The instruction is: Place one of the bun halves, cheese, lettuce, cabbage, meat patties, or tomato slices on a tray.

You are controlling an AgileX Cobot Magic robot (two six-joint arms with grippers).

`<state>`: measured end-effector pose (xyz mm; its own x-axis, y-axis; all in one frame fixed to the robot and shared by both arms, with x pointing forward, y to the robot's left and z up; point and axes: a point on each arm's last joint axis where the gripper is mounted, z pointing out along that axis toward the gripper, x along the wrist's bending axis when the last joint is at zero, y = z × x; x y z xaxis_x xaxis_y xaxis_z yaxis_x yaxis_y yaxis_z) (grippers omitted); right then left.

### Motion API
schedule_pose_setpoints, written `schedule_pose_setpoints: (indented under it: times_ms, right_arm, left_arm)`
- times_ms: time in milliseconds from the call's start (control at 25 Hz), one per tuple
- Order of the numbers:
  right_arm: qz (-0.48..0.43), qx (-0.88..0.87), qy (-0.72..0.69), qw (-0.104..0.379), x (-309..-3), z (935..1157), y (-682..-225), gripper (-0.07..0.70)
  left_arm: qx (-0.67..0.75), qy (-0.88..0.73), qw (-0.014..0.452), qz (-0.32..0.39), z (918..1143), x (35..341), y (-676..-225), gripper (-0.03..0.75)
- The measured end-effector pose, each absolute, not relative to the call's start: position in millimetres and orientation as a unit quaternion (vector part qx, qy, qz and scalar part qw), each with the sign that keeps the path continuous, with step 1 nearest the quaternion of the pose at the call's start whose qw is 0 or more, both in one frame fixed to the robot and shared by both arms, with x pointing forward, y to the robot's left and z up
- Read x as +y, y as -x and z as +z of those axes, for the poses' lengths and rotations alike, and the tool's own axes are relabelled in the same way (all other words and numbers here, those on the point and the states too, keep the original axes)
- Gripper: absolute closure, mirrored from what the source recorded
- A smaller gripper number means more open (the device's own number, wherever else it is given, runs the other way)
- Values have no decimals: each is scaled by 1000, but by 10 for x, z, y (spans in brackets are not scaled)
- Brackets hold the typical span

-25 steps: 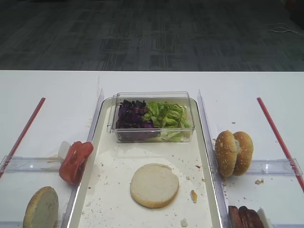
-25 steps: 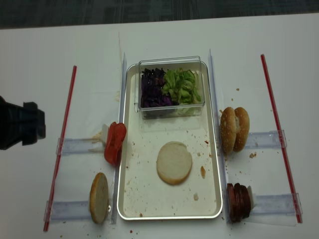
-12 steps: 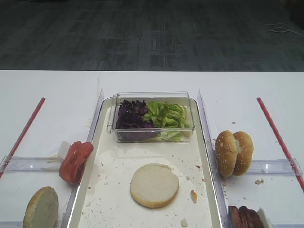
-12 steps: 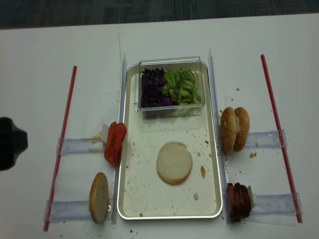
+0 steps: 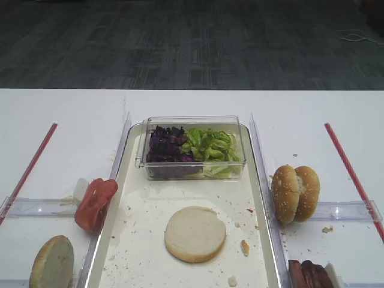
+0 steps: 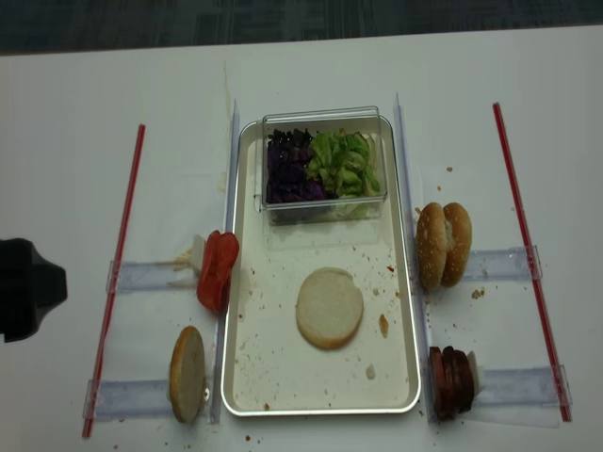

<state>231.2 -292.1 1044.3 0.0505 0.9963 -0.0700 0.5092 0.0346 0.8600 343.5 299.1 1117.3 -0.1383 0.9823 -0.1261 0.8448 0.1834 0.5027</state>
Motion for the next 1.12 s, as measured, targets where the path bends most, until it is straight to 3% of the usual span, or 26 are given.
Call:
schedule_pose_setpoints:
  times_ms: [280, 480, 680, 1000, 1120]
  right_arm:
    - [319, 610, -617, 381, -2922, 10443, -2312, 330]
    - [319, 610, -617, 381, -2922, 10443, -2312, 330]
    - [319, 610, -617, 381, -2922, 10443, -2312, 330]
    - [319, 610, -617, 381, -2922, 10443, -2312, 330]
    - [320, 609, -617, 382, -2923, 10445, -2313, 330]
  left_arm:
    - [736, -620, 225, 154, 11182, 2976, -3414, 107]
    - [726, -621, 225, 191, 11172, 3019, -3245, 107]
    - [710, -637, 212, 210, 10983, 3043, -3044, 117]
    - [715, -651, 170, 191, 10484, 3062, -2866, 119]
    - [715, -651, 169, 190, 10443, 3062, -2838, 128]
